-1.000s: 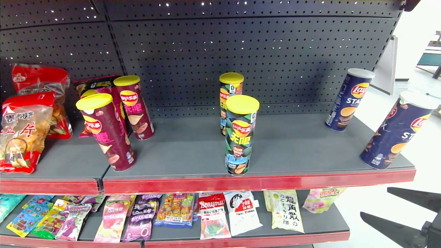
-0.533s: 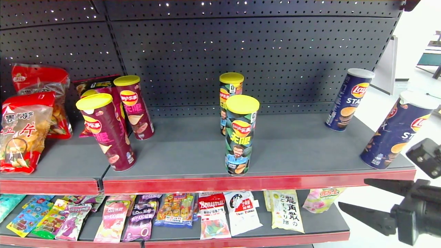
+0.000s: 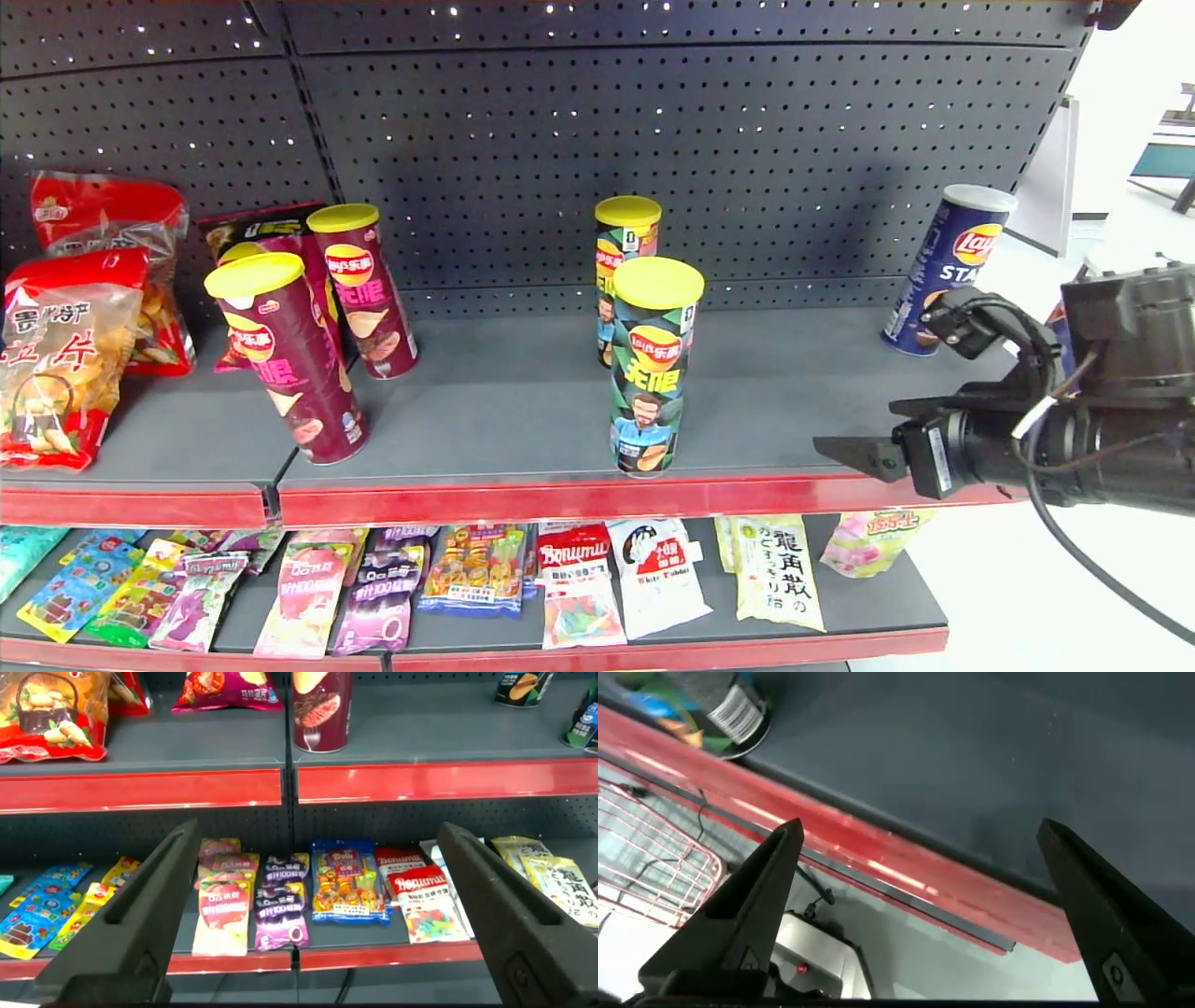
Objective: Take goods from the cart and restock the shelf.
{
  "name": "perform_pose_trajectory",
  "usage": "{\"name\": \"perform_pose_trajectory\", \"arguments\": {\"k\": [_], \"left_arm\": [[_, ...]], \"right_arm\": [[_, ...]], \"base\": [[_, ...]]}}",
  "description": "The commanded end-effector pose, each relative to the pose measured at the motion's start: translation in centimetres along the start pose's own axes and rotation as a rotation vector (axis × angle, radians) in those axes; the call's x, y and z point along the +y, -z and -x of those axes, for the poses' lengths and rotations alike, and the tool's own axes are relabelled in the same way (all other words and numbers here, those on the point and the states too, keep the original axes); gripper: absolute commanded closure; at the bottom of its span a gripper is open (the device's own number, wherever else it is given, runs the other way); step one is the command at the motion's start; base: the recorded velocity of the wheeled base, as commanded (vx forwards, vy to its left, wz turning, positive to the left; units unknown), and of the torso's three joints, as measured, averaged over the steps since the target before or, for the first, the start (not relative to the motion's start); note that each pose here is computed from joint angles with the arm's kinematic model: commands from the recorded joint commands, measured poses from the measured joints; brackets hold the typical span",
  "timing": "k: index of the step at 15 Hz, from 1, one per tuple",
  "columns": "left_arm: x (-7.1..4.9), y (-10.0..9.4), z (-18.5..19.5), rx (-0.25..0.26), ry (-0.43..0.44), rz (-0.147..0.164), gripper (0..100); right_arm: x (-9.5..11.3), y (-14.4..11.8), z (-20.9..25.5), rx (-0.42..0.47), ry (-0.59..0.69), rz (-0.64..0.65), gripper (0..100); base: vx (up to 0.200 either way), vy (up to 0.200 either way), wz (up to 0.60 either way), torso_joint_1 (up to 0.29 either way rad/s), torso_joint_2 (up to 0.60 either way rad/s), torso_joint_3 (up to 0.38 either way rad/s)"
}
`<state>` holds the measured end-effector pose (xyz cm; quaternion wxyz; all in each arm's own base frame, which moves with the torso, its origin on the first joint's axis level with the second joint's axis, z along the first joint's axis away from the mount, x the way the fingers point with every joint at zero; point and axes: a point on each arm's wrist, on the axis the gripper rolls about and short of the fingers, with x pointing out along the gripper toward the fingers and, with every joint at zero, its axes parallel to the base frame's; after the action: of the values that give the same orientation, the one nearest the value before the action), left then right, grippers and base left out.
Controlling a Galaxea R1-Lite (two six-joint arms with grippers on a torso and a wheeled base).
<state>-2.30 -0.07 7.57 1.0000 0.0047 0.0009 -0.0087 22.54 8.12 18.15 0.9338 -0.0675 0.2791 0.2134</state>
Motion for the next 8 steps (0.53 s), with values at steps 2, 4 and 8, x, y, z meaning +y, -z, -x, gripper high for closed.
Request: {"name": "perform_pose_trajectory", "arguments": {"k": [2,4,8], "left_arm": [[0.0,0.0,0.0,0.000,-0.001,0.000,0],[0.0,0.0,0.0,0.001,-0.001,0.000,0],[0.0,0.0,0.0,0.001,-0.001,0.000,0]], "right_arm": [[-0.4,-0.8,-3.6,0.053,0.000,-0.004,0],[-0.3,-1.4,-4.8,0.057,0.002,0.001,0],[1.0,-1.7,-7.0,0.083,-0.001,0.030,0]], "base": [[0.000,0.000,0.00,0.000,0.00,0.000],[0.000,0.000,0.00,0.000,0.00,0.000],[0.000,0.000,0.00,0.000,0.00,0.000]]}}
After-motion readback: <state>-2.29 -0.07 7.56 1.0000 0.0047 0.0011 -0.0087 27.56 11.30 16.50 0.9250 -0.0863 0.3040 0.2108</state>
